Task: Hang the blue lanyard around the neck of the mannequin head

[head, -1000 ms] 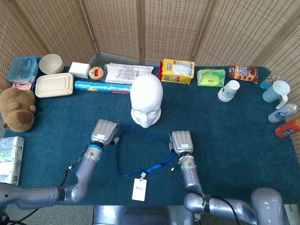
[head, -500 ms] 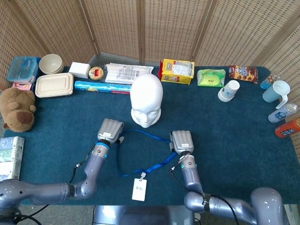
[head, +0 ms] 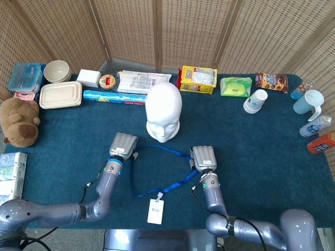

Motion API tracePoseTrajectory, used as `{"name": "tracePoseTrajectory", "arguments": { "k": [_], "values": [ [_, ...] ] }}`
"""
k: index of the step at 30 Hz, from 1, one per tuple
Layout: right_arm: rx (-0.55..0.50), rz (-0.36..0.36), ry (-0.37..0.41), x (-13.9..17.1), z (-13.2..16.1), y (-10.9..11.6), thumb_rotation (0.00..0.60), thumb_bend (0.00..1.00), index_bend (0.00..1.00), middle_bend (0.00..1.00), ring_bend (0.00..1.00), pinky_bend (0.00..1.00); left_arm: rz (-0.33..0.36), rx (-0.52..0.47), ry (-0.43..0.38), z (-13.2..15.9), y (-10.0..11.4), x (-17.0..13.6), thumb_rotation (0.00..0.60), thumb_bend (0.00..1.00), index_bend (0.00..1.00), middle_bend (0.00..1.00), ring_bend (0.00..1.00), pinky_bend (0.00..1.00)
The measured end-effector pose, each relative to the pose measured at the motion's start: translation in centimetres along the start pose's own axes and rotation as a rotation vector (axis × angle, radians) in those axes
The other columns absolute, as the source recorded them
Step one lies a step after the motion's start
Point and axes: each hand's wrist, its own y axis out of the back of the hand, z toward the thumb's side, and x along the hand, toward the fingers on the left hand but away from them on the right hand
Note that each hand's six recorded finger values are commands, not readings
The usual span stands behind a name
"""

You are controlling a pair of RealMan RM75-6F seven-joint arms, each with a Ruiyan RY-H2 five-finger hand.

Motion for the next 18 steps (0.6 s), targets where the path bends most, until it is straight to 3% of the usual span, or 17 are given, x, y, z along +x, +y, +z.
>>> {"name": "tracePoseTrajectory", "arguments": {
  "k": [18],
  "values": [
    [-0.001, 0.002, -0.011, -0.1, -0.31, -0.21, 0.553, 0.51, 0.6, 0.92, 1.0, 1.0, -0.029, -0.025, 0.019, -0.29, -0.28, 0.35, 0.514, 0.37, 0.54, 1.0, 1.0, 1.0]
  ]
}}
